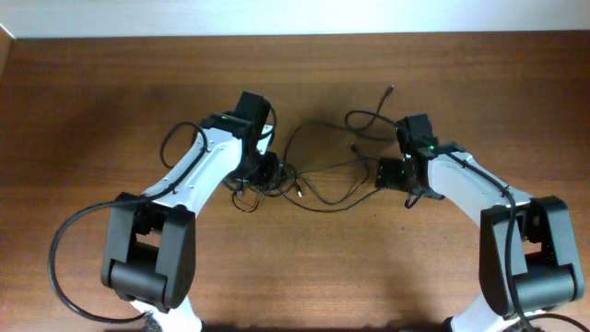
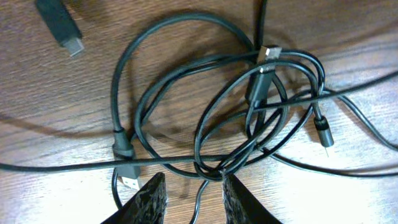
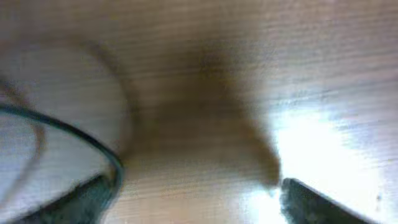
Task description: Untangle cables
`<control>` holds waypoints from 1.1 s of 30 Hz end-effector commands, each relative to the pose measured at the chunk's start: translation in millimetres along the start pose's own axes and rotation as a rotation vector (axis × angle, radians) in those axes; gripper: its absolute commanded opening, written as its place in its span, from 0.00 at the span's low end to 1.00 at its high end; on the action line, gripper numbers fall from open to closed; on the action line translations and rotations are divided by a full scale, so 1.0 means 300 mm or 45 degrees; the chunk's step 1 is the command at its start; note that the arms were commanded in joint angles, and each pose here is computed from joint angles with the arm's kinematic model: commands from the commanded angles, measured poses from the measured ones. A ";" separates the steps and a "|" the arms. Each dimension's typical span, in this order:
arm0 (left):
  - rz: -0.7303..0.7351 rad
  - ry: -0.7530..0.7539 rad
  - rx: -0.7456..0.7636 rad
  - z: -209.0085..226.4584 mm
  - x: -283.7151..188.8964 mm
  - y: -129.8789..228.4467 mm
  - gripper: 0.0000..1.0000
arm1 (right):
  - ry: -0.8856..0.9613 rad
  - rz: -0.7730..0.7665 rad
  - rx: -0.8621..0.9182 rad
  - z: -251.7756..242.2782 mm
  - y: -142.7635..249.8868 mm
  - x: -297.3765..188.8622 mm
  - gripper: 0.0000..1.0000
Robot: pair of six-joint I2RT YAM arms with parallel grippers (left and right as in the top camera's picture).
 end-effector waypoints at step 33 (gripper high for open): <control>-0.278 0.179 -0.051 0.082 -0.157 -0.104 0.00 | -0.942 0.204 -0.247 0.447 0.046 -0.347 0.61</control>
Point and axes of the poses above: each gripper's point midway between its finger pads, its own x axis out along the fingers, its own z axis along the line the jaws close on, y = z × x, the point moved 7 cm from there along -x, back along the fingers, and after that the axes turned 7 degrees about x, right-handed, at the moved point
